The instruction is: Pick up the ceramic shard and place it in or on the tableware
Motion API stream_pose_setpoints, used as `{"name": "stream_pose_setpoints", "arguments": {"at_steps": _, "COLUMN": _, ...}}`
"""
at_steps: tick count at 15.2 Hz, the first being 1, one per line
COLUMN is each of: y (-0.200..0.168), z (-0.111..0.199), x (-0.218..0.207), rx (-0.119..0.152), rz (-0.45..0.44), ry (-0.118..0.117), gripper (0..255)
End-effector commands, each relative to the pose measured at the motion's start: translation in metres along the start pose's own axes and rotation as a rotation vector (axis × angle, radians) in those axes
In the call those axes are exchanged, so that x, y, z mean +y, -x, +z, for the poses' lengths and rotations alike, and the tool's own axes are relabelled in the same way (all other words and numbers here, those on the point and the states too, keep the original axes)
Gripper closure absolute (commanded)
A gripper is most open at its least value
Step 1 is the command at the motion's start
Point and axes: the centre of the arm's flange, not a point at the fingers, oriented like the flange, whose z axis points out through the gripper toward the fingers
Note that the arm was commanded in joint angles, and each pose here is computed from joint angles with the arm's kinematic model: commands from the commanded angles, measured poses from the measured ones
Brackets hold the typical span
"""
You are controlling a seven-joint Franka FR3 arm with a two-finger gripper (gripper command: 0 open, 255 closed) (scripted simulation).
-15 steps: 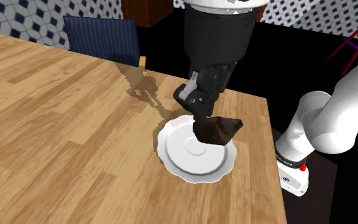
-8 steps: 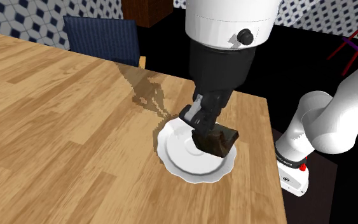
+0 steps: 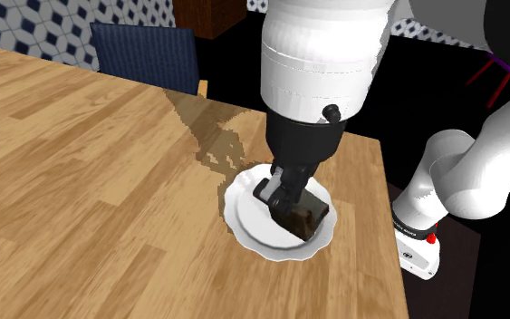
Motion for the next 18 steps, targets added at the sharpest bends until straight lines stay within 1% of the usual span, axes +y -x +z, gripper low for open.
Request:
{"name": "stream_pose_setpoints", "arguments": {"at_steps": 1, "y": -0.004, "z": 0.013, "x": 0.001, "rx": -0.002, "rz": 0.003, "ry": 0.004, "gripper": 255}}
{"name": "stream_pose_setpoints", "arguments": {"at_steps": 4, "y": -0.004, "z": 0.031, "x": -0.001, "rx": -0.002, "rz": 0.003, "ry": 0.004, "gripper": 255}}
{"name": "stream_pose_setpoints", "arguments": {"at_steps": 12, "y": -0.004, "z": 0.031, "x": -0.001, "rx": -0.002, "rz": 0.003, "ry": 0.004, "gripper": 255}}
{"name": "stream_pose_setpoints", "arguments": {"at_steps": 13, "y": -0.005, "z": 0.029, "x": -0.001, "rx": -0.002, "rz": 0.003, "ry": 0.004, "gripper": 0}}
{"name": "stream_pose_setpoints", "arguments": {"at_steps": 18, "y": -0.004, "z": 0.031, "x": -0.001, "rx": -0.002, "rz": 0.003, "ry": 0.004, "gripper": 0}}
